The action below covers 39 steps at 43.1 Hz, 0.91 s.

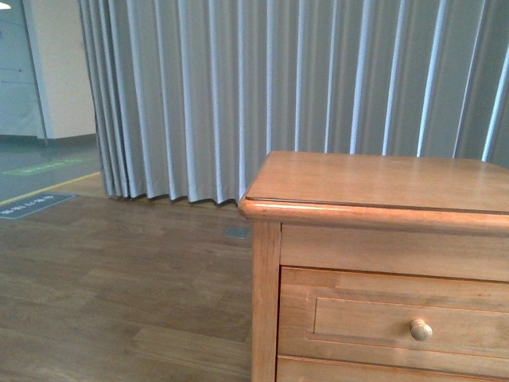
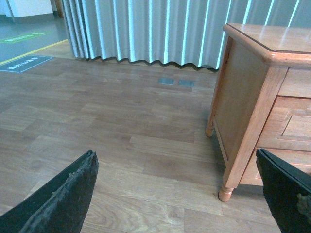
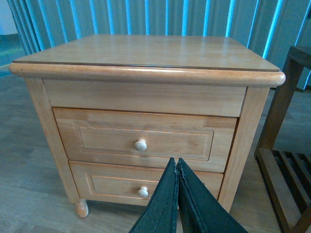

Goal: Put charger into drawer

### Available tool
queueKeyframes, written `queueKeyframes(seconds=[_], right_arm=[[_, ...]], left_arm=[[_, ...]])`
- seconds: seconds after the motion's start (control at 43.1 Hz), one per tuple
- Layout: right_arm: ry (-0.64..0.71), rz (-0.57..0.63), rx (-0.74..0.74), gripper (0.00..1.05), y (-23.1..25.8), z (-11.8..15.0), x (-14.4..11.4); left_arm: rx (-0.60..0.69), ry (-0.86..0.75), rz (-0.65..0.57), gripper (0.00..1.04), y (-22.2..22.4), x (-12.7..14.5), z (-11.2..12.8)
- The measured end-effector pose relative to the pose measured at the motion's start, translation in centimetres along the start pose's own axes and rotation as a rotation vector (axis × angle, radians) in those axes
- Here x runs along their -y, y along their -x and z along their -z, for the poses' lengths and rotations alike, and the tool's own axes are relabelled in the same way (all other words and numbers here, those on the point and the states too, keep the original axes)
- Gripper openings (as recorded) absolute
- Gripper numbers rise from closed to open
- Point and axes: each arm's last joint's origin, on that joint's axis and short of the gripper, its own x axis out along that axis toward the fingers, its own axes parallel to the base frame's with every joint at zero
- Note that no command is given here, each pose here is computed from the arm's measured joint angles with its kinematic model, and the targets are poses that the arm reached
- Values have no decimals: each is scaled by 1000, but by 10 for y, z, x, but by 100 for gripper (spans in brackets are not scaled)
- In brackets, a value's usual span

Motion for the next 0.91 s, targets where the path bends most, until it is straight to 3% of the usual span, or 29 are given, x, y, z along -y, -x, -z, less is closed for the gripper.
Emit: queueKeyframes(seconds=[0.859,0.906], right_arm=[[0,-3,-6,2,14,3,0],[0,-3,-6,8,14,3,0]], left_arm=[[0,0,0,99,0,0,0],[0,0,0,99,0,0,0]])
